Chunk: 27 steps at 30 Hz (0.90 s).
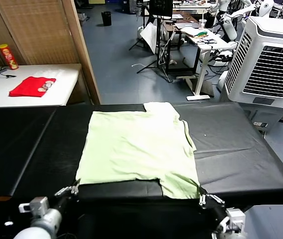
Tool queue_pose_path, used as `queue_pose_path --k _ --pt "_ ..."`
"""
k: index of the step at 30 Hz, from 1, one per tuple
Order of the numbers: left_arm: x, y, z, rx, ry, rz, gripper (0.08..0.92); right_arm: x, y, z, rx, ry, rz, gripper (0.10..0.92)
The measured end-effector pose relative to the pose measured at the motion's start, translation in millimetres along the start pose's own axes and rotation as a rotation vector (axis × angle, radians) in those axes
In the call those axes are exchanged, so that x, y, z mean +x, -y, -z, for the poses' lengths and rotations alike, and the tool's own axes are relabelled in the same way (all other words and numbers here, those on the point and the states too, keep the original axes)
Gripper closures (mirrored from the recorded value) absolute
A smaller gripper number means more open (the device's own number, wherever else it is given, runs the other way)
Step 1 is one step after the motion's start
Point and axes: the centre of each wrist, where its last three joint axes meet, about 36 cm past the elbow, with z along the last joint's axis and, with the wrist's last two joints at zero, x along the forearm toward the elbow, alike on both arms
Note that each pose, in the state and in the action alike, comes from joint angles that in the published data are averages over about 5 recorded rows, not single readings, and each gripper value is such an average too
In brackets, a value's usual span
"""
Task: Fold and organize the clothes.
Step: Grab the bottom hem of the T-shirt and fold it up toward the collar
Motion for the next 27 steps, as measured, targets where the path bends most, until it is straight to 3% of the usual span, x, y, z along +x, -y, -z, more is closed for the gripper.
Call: queue_pose_path --k 6,12,19,27 --pt "-16.8 6.9 1.0 -0.007 0.123 -0.023 0.871 -57.4 12.4 -5.3 0.049 0.081 0.008 0.900" --pt "-55.6 15.2 -0.1 0.021 0.219 0.011 0.871 -109.7 21.1 -2.9 0.099 0.110 0.005 0.900" --pt "-99.6 13.8 -2.5 -0.037 0.265 0.056 0.871 -156.7 22.9 -7.2 0.141 0.099 0.012 0.900" --pt "-132.8 2.8 -5.7 -0.109 0.265 0.101 0.871 -199.1 20.2 -1.9 0.179 0.106 0.031 0.900"
